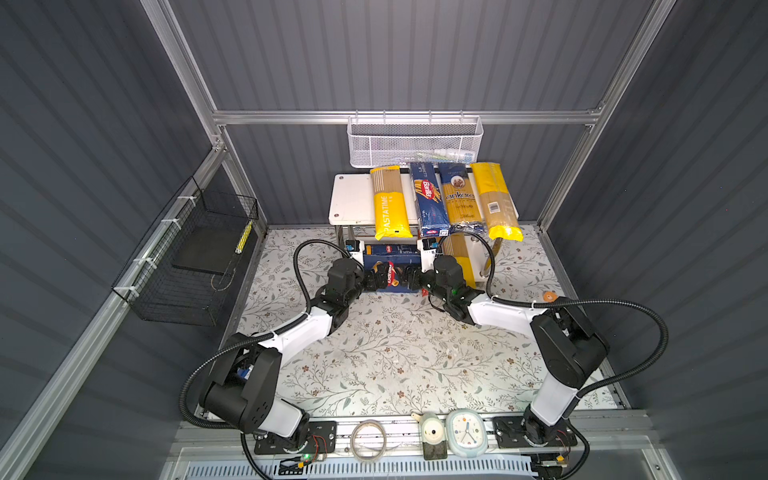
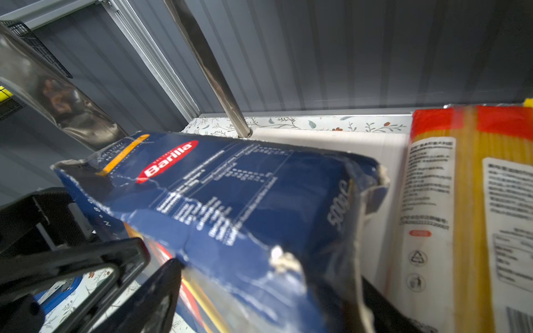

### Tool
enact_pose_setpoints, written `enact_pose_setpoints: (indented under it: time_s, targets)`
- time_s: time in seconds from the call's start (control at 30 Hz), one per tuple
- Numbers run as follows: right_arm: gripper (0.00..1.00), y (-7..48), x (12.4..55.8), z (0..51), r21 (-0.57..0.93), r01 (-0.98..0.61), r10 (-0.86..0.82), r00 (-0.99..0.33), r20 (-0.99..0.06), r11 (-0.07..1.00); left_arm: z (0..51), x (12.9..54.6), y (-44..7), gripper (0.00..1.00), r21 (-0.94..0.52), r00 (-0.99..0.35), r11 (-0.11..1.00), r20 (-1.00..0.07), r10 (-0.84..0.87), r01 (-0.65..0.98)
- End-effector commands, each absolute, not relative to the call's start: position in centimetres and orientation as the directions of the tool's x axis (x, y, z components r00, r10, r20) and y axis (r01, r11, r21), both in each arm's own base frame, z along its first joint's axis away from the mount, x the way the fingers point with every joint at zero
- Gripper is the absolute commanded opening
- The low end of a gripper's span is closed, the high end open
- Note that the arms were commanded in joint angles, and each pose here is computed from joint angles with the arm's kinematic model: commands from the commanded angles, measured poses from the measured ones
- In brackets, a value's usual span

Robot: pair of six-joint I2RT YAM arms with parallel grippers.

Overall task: Place and organize the pasta boxes and bags onto the shelf
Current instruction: 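Slide the Barilla box onto the lower shelf beside the spaghetti bags with both grippers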

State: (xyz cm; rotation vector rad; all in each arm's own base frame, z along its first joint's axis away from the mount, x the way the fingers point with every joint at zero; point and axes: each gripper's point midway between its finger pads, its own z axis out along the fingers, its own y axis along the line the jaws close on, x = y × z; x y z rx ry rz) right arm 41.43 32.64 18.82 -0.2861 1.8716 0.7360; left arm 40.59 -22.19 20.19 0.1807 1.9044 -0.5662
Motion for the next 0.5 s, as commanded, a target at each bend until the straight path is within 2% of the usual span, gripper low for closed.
enact_pose_setpoints:
  time_s: [0.0, 0.47]
  targets:
    - [0.83, 37.4, 39.4, 23.9, 0.326, -0.689, 0.148, -0.306, -0.940, 0.647, 28.4, 39.1, -28.0, 1.00, -0.259, -0.197, 0.709, -0.966, -0.169, 0.656]
    - [0.85, 36.7, 41.7, 21.6, 0.219, -0.633, 0.077, -0.244, -0.967, 0.743, 25.4, 41.2, -28.4, 1.00, -0.195, -0.174, 0.754, -0.979, -0.109, 0.627]
